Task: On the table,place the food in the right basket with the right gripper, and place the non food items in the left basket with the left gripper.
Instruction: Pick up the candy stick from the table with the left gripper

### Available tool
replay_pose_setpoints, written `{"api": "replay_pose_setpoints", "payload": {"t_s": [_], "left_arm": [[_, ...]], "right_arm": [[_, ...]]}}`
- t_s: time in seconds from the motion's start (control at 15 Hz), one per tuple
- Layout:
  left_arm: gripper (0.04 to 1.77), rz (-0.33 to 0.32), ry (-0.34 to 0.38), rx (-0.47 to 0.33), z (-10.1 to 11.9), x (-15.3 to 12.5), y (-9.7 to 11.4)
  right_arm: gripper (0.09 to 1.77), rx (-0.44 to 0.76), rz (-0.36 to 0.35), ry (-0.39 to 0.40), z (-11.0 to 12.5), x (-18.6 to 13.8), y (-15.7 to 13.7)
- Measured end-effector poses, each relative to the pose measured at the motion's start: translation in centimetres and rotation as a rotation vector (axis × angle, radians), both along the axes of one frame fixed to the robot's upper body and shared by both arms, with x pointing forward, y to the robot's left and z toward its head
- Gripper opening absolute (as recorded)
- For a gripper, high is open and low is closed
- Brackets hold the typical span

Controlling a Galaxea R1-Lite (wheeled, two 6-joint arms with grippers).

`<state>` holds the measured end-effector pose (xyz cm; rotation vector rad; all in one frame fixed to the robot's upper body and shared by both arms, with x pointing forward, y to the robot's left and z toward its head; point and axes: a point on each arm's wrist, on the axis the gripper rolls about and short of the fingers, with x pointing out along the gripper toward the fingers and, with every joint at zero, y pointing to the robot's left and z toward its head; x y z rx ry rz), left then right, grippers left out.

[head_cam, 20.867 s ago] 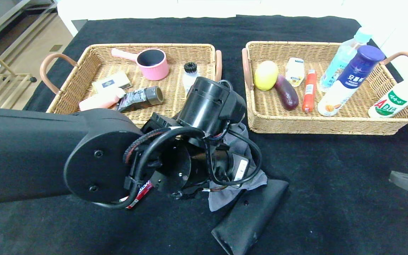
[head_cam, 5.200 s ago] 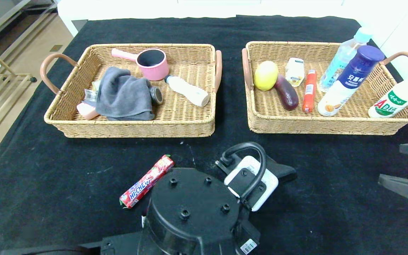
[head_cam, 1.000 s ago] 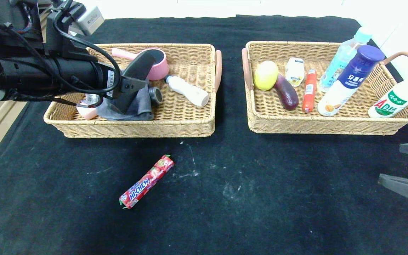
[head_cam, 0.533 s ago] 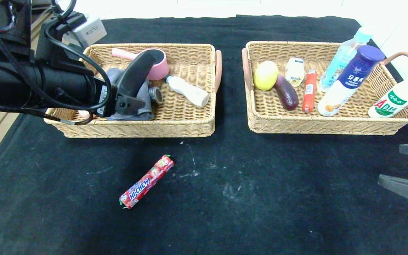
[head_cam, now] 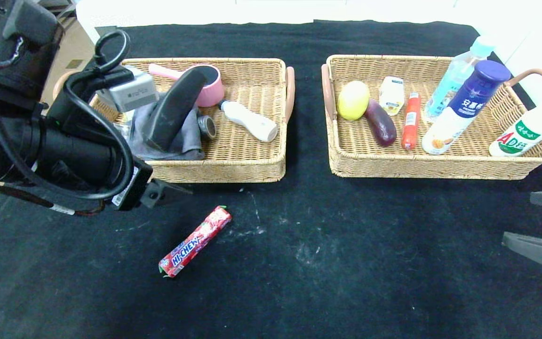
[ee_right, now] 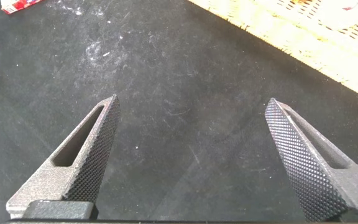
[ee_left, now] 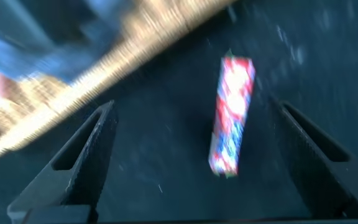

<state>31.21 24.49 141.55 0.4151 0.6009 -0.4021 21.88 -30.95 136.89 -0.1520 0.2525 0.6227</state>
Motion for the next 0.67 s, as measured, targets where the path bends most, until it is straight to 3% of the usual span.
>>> {"api": "replay_pose_setpoints", "payload": {"t_s": [0.27, 0.67], "left_arm": [[1.71, -0.065, 0.054, 0.052, -1.3, -0.4, -1.0], [1.71, -0.092, 0.152, 0.11, -4.2, 0.4, -2.4]], "right_arm": [[1.71, 0.0, 0.0, -0.003, 0.1, 0.0, 0.0], [1.71, 0.001, 0.0, -0.006, 0.1, -0.1, 0.0]]}}
